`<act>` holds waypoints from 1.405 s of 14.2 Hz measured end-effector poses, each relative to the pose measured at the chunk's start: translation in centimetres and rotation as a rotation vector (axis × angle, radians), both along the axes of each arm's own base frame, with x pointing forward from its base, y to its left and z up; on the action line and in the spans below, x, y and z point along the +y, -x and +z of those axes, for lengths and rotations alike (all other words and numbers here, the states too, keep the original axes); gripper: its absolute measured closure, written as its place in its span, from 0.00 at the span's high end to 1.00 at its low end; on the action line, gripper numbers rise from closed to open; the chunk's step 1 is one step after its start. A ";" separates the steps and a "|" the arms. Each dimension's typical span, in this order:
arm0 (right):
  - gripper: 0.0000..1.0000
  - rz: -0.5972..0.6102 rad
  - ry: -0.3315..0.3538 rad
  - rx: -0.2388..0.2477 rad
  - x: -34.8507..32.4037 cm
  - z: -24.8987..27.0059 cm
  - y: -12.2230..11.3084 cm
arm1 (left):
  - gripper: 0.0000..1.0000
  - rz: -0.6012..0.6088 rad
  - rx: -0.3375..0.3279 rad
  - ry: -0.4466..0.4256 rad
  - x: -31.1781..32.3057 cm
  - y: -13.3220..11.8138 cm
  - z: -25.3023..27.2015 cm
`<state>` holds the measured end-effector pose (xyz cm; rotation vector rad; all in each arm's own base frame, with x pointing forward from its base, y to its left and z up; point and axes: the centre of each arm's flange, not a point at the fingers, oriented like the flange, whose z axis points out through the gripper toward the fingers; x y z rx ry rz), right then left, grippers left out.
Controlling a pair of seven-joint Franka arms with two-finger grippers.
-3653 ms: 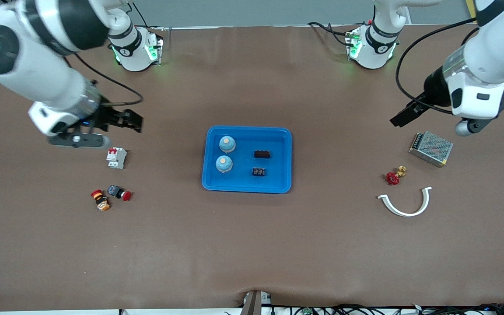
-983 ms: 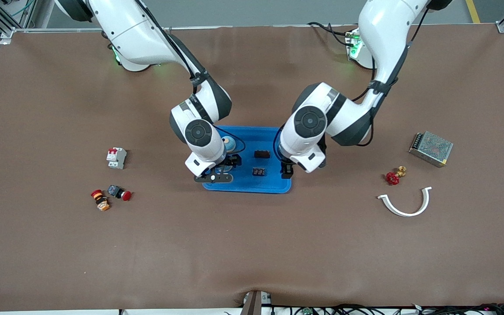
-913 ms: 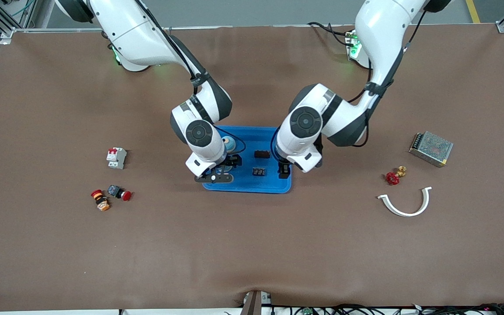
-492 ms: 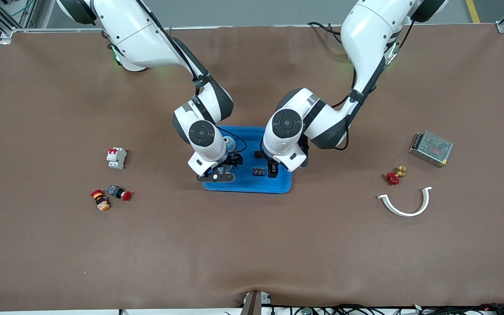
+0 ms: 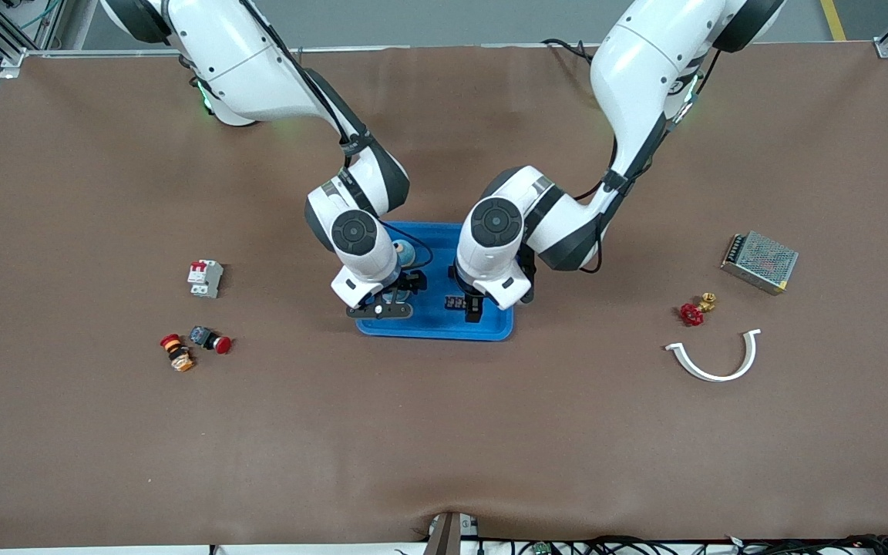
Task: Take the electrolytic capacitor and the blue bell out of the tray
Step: 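Grasp a blue gauge with the right gripper while the left gripper lowers, then carry the gauge beside the red buttons while the left gripper grasps capacitor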
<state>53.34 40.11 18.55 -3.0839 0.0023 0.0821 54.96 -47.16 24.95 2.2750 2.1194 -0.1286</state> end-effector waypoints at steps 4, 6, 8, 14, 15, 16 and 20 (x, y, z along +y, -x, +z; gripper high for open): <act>1.00 0.019 0.015 -0.008 -0.1 -0.1 0.1 | 1.00 -0.019 -0.010 0.013 -0.8 -0.6 -1.8; 1.00 0.027 0.023 -0.008 -0.2 -0.4 0.2 | 1.00 -0.034 -0.013 0.014 -1.6 -0.1 -2.7; 1.00 0.031 0.027 -0.008 -0.2 -0.5 0.3 | 1.00 -0.050 -0.012 0.014 -2.6 0.6 -3.4; 0.67 0.031 0.026 -0.010 -0.2 -0.4 0.2 | 1.00 -0.062 -0.047 -0.014 -3.0 0.8 -5.1; 0.67 0.030 0.026 -0.010 -0.2 -0.4 0.2 | 1.00 -0.061 -0.051 -0.015 -3.0 0.6 -5.1; 0.67 0.030 0.026 -0.010 -0.2 -0.4 0.2 | 1.00 -0.059 -0.052 -0.017 -2.8 0.5 -5.2; 0.67 0.021 0.044 0.003 -0.7 0.9 -0.8 | 1.00 -0.056 -0.052 -0.020 -2.6 0.3 -5.8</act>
